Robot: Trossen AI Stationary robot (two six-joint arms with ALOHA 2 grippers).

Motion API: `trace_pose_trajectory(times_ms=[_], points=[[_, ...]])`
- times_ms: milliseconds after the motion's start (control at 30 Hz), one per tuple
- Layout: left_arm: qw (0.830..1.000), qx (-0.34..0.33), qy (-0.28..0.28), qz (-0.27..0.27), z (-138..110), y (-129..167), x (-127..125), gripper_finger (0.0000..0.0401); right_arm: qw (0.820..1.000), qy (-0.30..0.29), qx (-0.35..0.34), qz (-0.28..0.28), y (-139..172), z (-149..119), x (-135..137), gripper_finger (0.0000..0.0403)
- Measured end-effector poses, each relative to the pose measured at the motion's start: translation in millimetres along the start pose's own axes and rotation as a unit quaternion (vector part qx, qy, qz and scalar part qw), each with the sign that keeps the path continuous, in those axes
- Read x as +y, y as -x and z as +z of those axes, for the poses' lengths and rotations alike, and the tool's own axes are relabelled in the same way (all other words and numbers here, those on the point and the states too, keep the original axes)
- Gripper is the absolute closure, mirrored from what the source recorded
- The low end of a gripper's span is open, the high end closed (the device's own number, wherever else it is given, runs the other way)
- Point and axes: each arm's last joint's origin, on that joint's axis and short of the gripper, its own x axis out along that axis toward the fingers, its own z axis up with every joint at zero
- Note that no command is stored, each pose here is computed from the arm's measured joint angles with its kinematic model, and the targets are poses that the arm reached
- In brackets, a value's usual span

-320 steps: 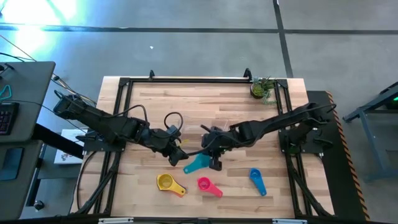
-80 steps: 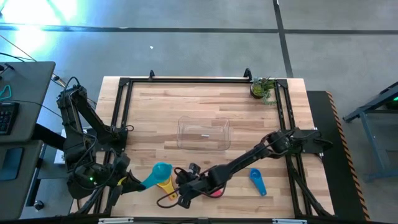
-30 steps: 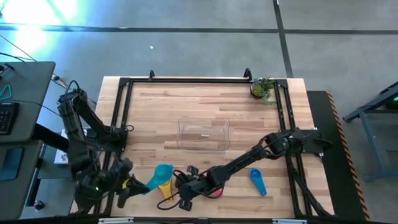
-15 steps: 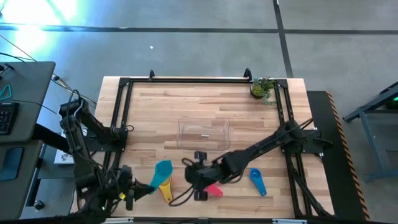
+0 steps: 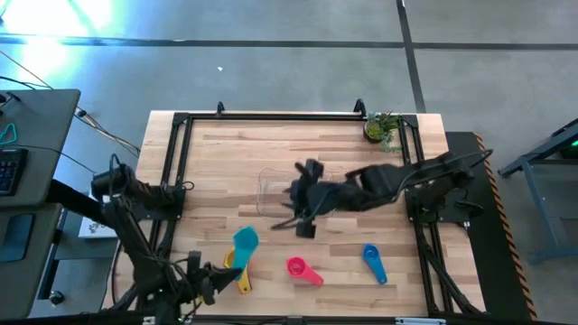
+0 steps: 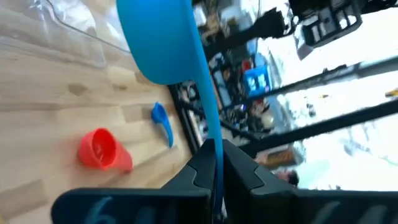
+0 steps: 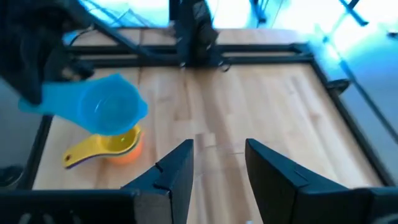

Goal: Nest measuring cups in basket
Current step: Stack the light blue measuring cup on top of the yellow measuring cup

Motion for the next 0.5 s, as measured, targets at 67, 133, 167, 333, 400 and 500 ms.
trace_pose_trajectory(times_ms=[67, 133, 167, 333, 400, 500], points=[[1.0, -0.019, 0.001, -0.004, -7, -6, 6, 0.0398, 1.0, 0.003, -0.005, -0.006, 6, 3, -10, 0.0265], [0.999, -0.035, 0.0, -0.007, -14, -12, 11, 0.0398, 1.0, 0.007, -0.003, -0.013, 10, 4, -18, 0.0265], [0.999, -0.042, 0.001, -0.009, -17, -15, 13, 0.0398, 1.0, 0.009, 0.0, -0.016, 12, 4, -21, 0.0265], [0.998, -0.054, 0.015, -0.016, -32, -19, 19, 0.0398, 0.999, 0.009, 0.023, -0.031, 15, 1, -34, 0.0265], [0.998, -0.052, 0.024, -0.019, -36, -17, 18, 0.0398, 0.999, 0.012, 0.038, -0.035, 14, -2, -37, 0.0265], [0.998, -0.052, 0.032, -0.027, -43, -12, 16, 0.0398, 0.998, 0.011, 0.048, -0.038, 13, -3, -40, 0.0265]])
